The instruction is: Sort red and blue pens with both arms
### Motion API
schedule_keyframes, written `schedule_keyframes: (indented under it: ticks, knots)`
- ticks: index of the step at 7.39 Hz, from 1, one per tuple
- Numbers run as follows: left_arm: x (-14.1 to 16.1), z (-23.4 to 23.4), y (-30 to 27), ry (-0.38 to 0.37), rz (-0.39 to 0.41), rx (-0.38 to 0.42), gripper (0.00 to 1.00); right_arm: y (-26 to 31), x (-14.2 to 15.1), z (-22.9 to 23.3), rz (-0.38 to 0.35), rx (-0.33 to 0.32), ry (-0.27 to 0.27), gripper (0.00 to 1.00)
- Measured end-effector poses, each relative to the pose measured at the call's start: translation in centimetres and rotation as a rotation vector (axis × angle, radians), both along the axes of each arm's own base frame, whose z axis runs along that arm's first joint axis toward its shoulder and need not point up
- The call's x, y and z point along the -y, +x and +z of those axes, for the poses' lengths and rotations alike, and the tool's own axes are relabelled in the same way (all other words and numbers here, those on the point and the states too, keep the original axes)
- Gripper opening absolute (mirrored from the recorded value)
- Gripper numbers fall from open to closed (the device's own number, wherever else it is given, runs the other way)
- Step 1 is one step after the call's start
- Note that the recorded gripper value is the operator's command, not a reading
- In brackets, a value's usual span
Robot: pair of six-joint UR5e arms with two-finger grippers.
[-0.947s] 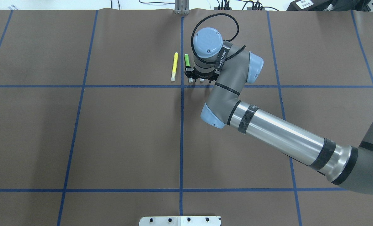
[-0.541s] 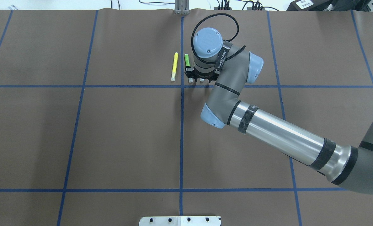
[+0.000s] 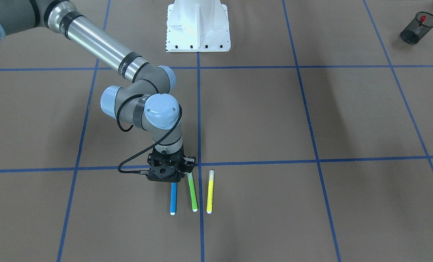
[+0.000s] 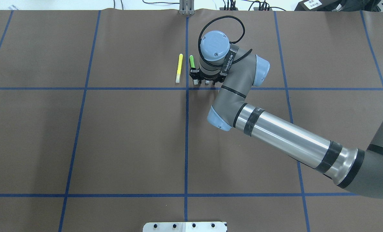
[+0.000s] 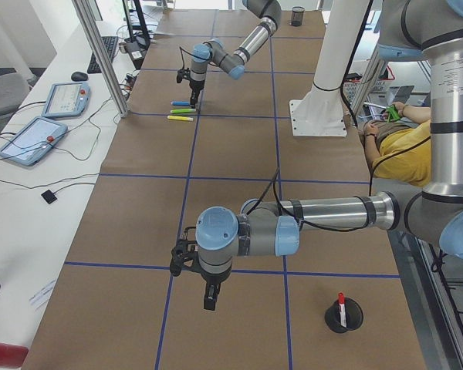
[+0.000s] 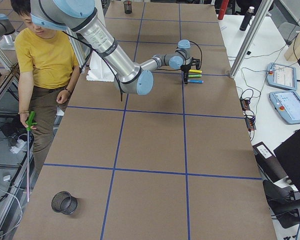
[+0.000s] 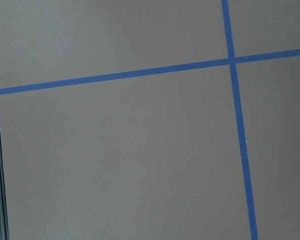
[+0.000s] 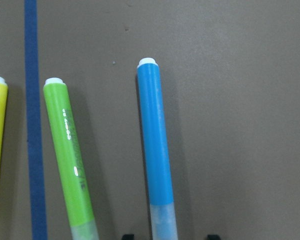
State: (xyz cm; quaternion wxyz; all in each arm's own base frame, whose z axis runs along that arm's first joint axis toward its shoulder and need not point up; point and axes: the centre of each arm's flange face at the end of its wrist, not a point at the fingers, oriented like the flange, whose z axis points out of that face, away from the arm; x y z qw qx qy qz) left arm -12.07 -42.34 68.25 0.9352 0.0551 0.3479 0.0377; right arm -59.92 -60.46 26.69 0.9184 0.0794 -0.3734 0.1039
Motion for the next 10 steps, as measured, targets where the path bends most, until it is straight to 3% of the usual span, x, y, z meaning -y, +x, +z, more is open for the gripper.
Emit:
schedule_keyframes:
  ticks: [5,6,10]
  knots:
    - [0.0,0.04,0.01,-0.001,0.0,0.0,1.0,-0.09,0.04,-0.5,-0.006,-0.008,-0.003,0.34]
    - [0.0,0.01,0.01,0.0,0.0,0.0,1.0,-0.08,0.04,-0.44,-0.007,-0.01,-0.004,0.03]
    - [0.01,-0.02,0.0,0.001,0.0,0.001,1.0,0.22,0.2,-0.44,-0.005,-0.017,-0.01,0.0]
